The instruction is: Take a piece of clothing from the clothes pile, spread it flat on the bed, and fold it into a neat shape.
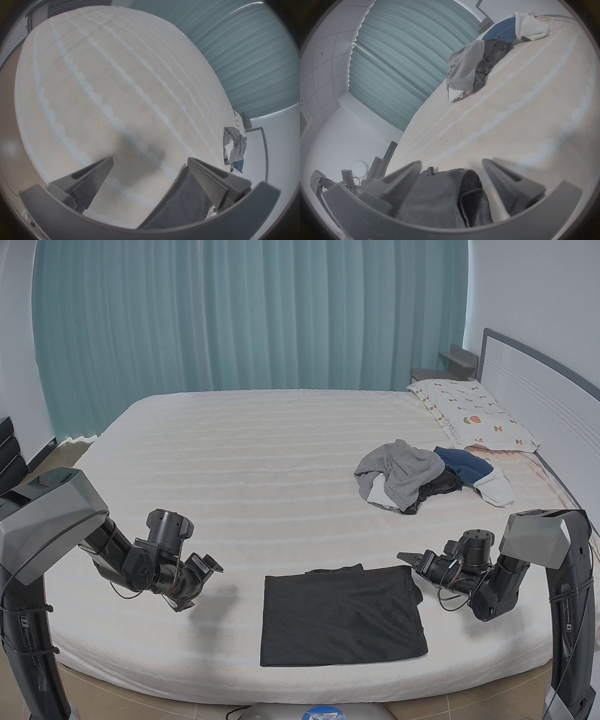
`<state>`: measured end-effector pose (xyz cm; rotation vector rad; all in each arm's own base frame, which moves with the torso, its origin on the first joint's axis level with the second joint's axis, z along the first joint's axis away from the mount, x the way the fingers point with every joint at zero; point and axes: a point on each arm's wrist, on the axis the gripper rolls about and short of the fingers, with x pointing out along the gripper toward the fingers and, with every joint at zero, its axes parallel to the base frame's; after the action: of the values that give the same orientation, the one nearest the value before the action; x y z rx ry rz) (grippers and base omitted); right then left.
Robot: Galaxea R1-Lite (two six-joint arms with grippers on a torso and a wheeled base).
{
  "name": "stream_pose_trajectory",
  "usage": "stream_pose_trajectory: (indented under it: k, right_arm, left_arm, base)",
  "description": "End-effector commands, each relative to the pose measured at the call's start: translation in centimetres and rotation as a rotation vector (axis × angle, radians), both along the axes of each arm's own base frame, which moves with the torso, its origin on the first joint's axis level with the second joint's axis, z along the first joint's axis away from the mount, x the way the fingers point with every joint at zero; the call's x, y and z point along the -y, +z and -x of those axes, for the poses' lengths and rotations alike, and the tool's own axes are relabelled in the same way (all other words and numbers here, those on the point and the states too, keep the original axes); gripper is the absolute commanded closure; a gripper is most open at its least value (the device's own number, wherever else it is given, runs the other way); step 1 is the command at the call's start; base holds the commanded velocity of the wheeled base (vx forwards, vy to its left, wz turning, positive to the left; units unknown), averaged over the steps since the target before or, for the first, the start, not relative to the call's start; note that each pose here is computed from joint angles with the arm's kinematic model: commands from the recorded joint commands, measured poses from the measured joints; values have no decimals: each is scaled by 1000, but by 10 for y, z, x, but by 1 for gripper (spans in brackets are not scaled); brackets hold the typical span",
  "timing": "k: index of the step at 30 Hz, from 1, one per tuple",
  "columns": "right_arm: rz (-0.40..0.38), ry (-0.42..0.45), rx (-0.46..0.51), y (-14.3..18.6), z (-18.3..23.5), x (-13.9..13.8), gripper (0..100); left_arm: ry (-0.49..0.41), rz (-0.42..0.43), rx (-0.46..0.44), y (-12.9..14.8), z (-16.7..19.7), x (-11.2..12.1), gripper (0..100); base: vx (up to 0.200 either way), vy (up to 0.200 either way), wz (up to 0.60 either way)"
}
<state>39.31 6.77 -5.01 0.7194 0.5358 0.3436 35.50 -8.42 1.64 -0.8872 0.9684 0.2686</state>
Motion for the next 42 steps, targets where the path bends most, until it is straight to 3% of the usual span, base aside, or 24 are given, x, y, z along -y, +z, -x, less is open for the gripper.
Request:
stream_pose_trajectory:
  k: [1,26,27,32,42]
  right_arm:
    - [1,0,-3,-1,1,0,100]
    - [6,-31,-11,-3,-2,12,100]
    - [5,-31,-9,-2,-2,12,0]
    - [-2,-31,16,6,-1,11,0]
    - [-21,-103,101,69,15,14,0]
  left_arm:
    - [1,0,-1,0,0,0,0]
    - [-1,0,-4,-1,1,0,0]
    - [-1,0,-3,0,1,0,0]
    - [1,4,0,1,2,0,0]
    - [-8,34,-2,11,11,1,0]
  base:
    - [0,0,0]
    - [0,0,0]
    - [0,0,0]
    - [0,0,0]
    - [0,0,0]
